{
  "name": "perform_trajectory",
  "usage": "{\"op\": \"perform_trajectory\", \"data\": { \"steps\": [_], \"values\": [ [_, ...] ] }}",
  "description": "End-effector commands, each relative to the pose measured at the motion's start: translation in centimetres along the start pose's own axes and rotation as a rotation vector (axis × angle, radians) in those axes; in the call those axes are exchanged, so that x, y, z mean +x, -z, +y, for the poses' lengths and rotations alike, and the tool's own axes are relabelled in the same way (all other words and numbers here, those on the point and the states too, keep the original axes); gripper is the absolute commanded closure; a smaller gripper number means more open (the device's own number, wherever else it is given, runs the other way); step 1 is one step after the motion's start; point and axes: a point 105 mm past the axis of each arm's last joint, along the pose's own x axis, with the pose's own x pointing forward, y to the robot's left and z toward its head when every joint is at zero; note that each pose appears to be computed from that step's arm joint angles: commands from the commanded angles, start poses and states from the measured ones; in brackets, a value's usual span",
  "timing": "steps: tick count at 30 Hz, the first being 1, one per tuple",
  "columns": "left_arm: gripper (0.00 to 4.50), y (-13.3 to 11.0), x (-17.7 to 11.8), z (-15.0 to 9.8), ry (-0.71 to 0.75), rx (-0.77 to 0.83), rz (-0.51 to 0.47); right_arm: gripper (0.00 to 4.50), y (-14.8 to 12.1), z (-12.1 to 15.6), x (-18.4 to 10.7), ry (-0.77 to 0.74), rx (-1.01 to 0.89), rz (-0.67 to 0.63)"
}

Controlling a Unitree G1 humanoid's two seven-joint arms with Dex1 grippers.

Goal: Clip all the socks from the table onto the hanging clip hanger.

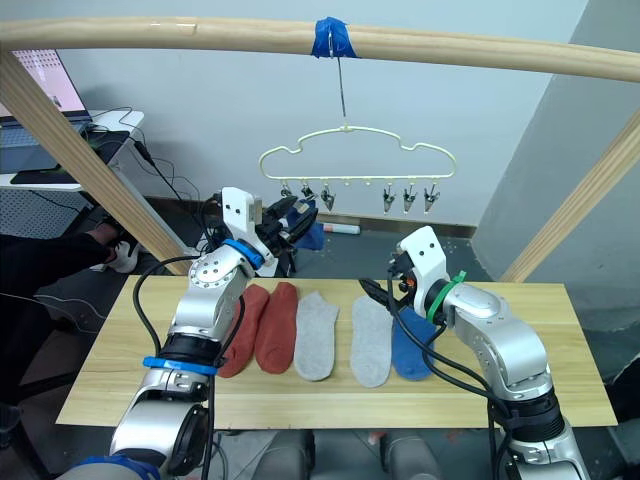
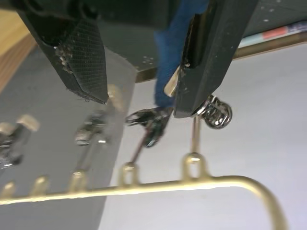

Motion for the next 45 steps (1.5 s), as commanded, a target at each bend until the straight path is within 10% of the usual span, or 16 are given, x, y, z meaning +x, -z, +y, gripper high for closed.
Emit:
{"op": "perform_trajectory", "data": {
  "steps": [1,20,45],
  "values": [
    [2.07,-1.1,0.8,0.3,-0.005,0.022,-0.05,0.0,-1.5,0.1,-0.4,0.004,-0.031,-0.05],
    [2.07,-1.8,2.9,1.1,-0.037,0.214,-0.073,0.0,-1.5,-0.3,-0.5,0.033,-0.031,-0.047],
    [2.07,-1.5,2.0,0.3,-0.083,0.074,-0.131,0.0,-2.7,0.3,-0.3,0.012,-0.039,-0.103]
  ]
}}
